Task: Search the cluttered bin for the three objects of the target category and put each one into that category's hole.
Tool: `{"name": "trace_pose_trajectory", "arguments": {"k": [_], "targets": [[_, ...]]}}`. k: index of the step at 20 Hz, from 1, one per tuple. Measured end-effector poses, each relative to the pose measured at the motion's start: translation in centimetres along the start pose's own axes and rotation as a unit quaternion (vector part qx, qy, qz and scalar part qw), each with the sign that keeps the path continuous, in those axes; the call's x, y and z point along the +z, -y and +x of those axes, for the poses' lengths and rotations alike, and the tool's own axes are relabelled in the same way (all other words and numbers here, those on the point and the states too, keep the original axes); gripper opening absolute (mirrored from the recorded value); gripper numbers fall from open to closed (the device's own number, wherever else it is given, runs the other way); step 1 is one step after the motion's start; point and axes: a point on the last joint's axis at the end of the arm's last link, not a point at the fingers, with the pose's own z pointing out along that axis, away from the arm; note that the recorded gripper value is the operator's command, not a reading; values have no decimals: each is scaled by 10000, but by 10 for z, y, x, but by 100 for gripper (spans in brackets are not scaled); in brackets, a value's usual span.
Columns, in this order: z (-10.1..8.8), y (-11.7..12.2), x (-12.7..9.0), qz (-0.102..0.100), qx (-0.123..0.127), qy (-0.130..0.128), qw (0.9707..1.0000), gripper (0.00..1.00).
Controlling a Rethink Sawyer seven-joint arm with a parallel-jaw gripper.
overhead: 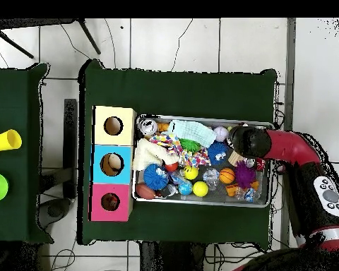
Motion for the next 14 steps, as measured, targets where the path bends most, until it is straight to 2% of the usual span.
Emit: {"name": "trace_pose_trajectory", "arguments": {"k": [8, 9, 14], "targets": [[0, 1, 1, -12, -8, -48, 10000, 100], [1, 5, 1, 25, 11, -51, 10000, 0], [1, 12, 1, 69, 45, -70, 9999, 0]]}}
